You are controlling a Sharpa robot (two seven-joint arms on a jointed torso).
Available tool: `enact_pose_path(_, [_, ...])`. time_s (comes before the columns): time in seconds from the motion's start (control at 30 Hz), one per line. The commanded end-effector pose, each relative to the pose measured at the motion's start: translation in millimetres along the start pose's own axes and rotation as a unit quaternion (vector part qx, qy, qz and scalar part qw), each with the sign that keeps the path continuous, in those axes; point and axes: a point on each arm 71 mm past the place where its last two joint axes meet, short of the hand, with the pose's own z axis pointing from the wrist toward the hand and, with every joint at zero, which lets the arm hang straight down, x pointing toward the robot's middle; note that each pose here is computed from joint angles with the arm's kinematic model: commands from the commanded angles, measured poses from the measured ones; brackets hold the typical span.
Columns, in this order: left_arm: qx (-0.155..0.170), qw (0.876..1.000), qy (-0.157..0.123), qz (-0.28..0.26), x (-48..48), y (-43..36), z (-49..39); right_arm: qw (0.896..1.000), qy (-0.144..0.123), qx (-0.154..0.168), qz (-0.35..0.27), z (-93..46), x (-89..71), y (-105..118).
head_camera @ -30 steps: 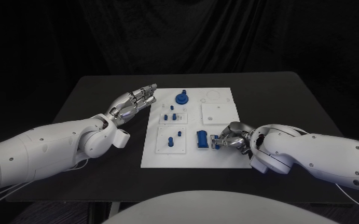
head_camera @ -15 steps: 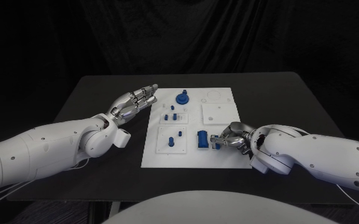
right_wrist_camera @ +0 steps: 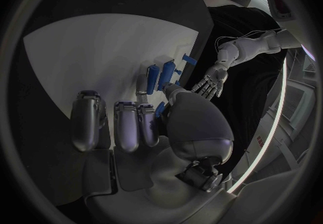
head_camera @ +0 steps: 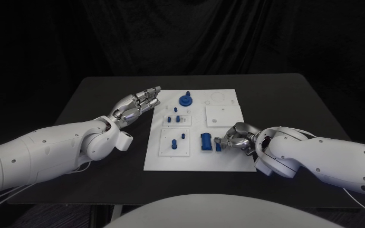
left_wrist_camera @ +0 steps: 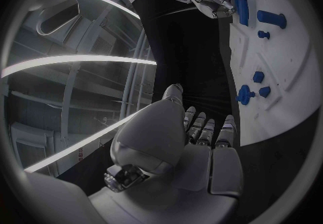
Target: Assemble the parts on the task board
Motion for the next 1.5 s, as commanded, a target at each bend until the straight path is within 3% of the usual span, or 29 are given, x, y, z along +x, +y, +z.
enact_pose_path(0.03, [0.006, 1.000, 0.006, -0.006, 1.8, -0.3, 0.3, 1.000, -0.013, -0.008, 0.000, -0.5, -1.0, 1])
enact_pose_path(0.47, [0.002, 1.000, 0.007, -0.008, 2.2, 1.0, -0.4, 1.000, -0.013, -0.010, 0.000, -1.5, -1.5, 0])
enact_pose_path(1.03, [0.002, 1.000, 0.007, -0.008, 1.9, 1.4, -1.4, 0.999, 0.008, -0.022, -0.028, -14.4, 2.9, -8])
enact_pose_path(1.5, [0.000, 1.000, 0.006, -0.009, 1.5, 2.8, -2.9, 0.999, 0.018, -0.016, -0.032, -15.5, 7.6, -14])
